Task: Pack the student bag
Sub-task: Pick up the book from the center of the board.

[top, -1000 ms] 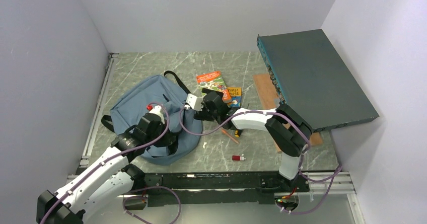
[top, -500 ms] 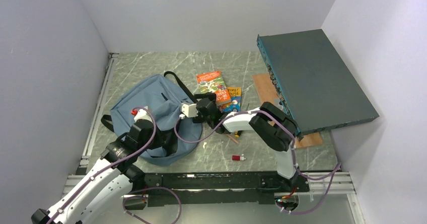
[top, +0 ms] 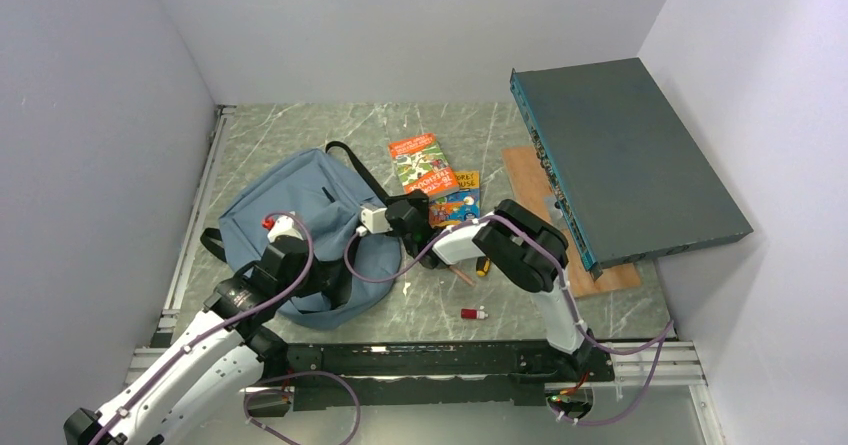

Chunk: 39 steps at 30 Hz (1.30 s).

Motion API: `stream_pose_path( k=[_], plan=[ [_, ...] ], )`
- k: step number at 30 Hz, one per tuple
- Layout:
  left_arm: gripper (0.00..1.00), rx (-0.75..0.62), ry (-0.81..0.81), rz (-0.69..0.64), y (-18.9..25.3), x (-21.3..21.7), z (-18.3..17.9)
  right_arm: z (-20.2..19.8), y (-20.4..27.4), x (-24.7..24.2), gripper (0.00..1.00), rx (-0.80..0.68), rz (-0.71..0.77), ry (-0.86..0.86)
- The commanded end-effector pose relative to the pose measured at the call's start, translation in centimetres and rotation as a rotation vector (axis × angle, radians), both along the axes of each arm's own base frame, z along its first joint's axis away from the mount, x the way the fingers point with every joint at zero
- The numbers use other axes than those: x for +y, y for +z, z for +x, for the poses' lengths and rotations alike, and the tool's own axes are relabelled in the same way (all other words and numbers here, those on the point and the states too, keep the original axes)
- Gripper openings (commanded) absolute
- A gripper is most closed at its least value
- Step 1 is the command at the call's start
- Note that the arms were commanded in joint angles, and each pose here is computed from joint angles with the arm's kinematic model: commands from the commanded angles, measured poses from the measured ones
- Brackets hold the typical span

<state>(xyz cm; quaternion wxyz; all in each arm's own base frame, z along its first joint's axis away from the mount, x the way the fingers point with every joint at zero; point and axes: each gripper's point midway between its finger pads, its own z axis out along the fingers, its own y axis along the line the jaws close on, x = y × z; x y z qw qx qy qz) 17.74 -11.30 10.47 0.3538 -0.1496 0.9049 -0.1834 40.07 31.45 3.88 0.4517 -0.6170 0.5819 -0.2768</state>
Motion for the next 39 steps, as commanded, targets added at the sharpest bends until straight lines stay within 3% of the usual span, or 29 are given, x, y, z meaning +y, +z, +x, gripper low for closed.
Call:
stream_pose_path(
  k=[1, 9, 12, 17, 21, 24, 26, 32, 35, 39],
  plan=[
    [0.0, 0.006, 0.018, 0.015, -0.1, 0.4, 0.0, 0.5, -0.6, -0.5, 0.46, -0.002, 0.015, -0.021],
    [0.01, -0.003, 0.007, 0.016, 0.3, 0.2, 0.2, 1.0, 3.1, -0.2, 0.11, 0.013, 0.195, -0.036],
    [0.15, -0.007, -0.018, 0.01, 0.4, -0.1, 0.2, 0.8, 3.9, -0.5, 0.0, 0.038, 0.258, -0.028],
    [0.45, -0.001, -0.054, -0.022, 0.1, -0.9, -0.2, 0.3, 4.7, -0.8, 0.0, 0.089, 0.341, -0.006],
    [0.79, -0.027, -0.106, -0.062, 0.7, -1.7, -0.5, -1.0, 5.8, -0.3, 0.0, 0.144, 0.448, 0.034],
    [0.94, -0.079, -0.18, -0.093, 2.9, -2.9, -0.2, -1.8, 7.4, 0.1, 0.0, 0.164, 0.542, 0.051],
    [0.99, -0.098, -0.21, -0.092, 4.8, -3.4, 0.3, -2.3, 8.4, 0.2, 0.0, 0.168, 0.601, 0.047],
    [1.0, -0.085, -0.179, -0.068, 9.0, -2.7, 2.9, -3.2, 10.6, 0.1, 0.0, 0.179, 0.74, 0.028],
    [1.0, -0.098, -0.148, -0.184, 10.9, -2.4, 4.9, -3.6, 11.6, -0.1, 0.0, 0.179, 0.792, 0.016],
    [1.0, -0.045, -0.143, -0.44, 12.5, -3.7, 7.2, -4.5, 13.0, -0.8, 0.0, 0.152, 0.861, 0.011]
  ],
)
